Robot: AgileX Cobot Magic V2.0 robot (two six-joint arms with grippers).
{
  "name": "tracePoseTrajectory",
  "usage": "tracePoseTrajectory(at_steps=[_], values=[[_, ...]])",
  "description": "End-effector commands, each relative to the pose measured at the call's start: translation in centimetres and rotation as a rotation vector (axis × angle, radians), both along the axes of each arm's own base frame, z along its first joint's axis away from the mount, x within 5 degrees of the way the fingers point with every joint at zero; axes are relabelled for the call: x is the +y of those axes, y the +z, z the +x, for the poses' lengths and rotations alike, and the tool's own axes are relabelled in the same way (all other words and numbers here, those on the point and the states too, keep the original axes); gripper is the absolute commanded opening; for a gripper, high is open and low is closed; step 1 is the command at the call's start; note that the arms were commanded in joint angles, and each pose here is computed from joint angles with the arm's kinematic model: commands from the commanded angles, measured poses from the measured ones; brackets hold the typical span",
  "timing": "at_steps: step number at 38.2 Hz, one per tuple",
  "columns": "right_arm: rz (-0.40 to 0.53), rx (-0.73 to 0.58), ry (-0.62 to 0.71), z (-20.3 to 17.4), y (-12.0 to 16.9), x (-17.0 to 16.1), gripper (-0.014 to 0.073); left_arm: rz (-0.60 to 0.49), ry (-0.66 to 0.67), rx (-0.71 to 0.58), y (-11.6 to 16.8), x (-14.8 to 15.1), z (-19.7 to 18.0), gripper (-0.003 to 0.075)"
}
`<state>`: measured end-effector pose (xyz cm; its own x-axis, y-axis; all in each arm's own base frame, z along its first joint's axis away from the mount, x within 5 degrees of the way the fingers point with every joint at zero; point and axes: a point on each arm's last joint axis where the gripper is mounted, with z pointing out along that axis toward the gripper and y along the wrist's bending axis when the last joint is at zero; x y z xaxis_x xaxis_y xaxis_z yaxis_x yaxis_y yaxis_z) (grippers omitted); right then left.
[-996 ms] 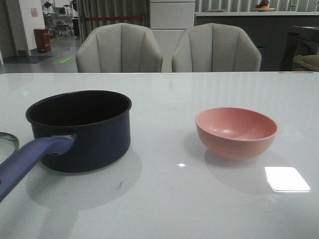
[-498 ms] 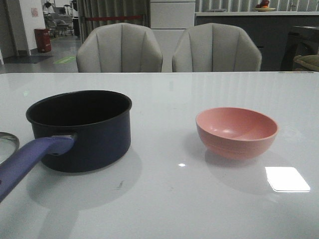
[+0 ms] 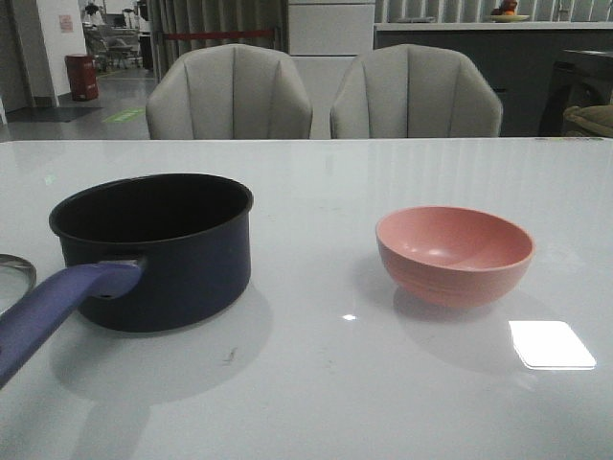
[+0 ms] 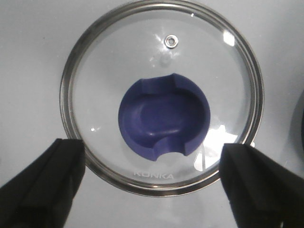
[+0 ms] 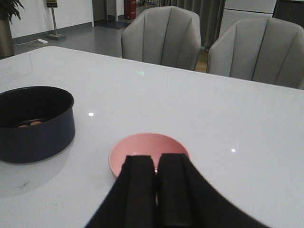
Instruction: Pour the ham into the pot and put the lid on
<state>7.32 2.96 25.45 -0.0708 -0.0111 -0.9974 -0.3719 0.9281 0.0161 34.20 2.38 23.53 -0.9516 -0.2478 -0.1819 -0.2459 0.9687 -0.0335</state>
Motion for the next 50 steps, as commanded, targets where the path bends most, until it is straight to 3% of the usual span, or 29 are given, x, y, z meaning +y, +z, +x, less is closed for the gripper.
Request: tracePoseTrajectory(at_steps=[1, 7, 27, 50], values=[[0.030, -0.093, -0.006, 0.0, 1.6, 0.0, 0.0159, -0.011, 0.005, -0.075, 1.8, -0.2, 0.6, 0.0612], [0.030, -0.093, -0.006, 0.0, 1.6, 0.0, 0.0159, -0.030, 0.011, -0.046, 1.0, -0.3, 1.6, 0.0645], [0.030, -0.093, -0.006, 0.0, 1.6, 0.0, 0.0159, -0.070, 0.026, 0.025, -1.8, -0.4, 3.3, 0.0637], [0.030, -0.093, -0.006, 0.0, 1.6, 0.0, 0.0159, -0.078, 0.033, 0.002, -1.9, -0.5, 3.6, 0.0630]])
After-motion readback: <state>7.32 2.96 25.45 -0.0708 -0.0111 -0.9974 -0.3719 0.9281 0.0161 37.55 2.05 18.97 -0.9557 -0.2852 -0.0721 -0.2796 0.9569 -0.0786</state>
